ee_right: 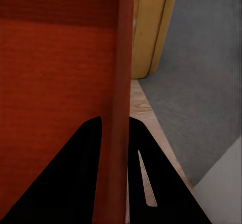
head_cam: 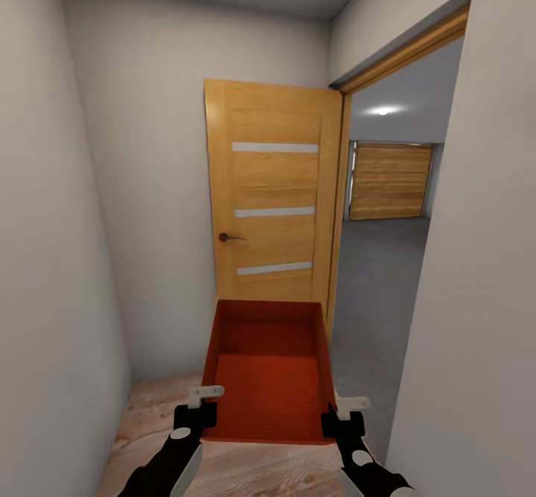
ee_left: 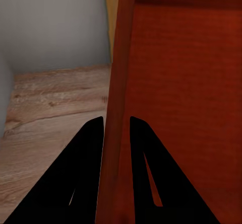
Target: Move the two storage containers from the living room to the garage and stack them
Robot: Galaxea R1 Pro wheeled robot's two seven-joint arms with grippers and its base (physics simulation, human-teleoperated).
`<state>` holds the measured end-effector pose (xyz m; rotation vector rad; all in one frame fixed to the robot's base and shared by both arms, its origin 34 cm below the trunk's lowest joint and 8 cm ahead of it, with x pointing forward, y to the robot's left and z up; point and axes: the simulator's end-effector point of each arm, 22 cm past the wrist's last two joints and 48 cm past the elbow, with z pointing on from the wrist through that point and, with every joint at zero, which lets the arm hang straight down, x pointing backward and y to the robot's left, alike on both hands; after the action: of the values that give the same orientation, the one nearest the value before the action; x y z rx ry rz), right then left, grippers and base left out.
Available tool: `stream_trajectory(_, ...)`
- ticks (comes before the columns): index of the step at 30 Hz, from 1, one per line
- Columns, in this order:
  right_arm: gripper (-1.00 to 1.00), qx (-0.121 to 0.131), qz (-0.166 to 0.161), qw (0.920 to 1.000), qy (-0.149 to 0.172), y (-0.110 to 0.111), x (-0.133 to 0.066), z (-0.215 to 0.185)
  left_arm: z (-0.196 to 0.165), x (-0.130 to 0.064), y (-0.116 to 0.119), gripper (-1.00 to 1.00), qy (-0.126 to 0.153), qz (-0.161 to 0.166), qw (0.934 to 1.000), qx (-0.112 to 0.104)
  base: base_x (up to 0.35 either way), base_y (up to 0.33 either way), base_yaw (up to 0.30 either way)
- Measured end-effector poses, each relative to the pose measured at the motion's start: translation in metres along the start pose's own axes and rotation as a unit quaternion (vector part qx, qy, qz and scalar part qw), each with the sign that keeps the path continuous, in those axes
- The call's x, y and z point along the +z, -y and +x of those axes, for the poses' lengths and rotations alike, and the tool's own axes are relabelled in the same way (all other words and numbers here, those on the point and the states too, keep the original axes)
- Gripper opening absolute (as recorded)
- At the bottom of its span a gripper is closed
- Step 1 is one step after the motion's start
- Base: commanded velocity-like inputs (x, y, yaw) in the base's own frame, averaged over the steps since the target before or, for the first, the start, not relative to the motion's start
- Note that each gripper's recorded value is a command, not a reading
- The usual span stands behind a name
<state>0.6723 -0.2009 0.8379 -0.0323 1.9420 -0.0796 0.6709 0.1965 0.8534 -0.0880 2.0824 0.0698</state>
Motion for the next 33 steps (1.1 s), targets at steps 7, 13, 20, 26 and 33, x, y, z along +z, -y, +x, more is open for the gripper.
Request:
stream_trajectory(7,-1.0,0.0,0.0,1.0,-0.001,0.0,-0.0002,0.0007,0.0008,0.0,0.0,-1.0,-0.001,0.0,1.0,0.0,0.0,0.0,-0.285)
stream_trajectory(13,-1.0,0.0,0.0,1.0,-0.001,-0.0001,0.0,0.0005,0.0008,0.0,-0.0001,-1.0,-0.001,0.0,1.0,0.0,0.0,0.0,-0.285)
stream_trajectory(20,-1.0,-0.001,0.0,1.0,-0.001,-0.0001,0.0,0.0007,0.0011,0.0001,-0.0001,-1.0,-0.001,0.0,1.0,0.0,0.002,0.0,-0.285)
stream_trajectory(26,-1.0,-0.001,0.0,1.0,-0.002,0.0,-0.0004,0.001,0.0012,-0.0002,-0.0001,-1.0,-0.002,0.0,1.0,0.0,0.102,0.097,-0.285)
stream_trajectory(33,-1.0,-0.001,-0.001,1.0,-0.003,-0.0003,-0.0004,0.0012,0.002,-0.0003,-0.0004,-1.0,-0.003,-0.001,1.0,-0.001,0.202,0.242,-0.088)
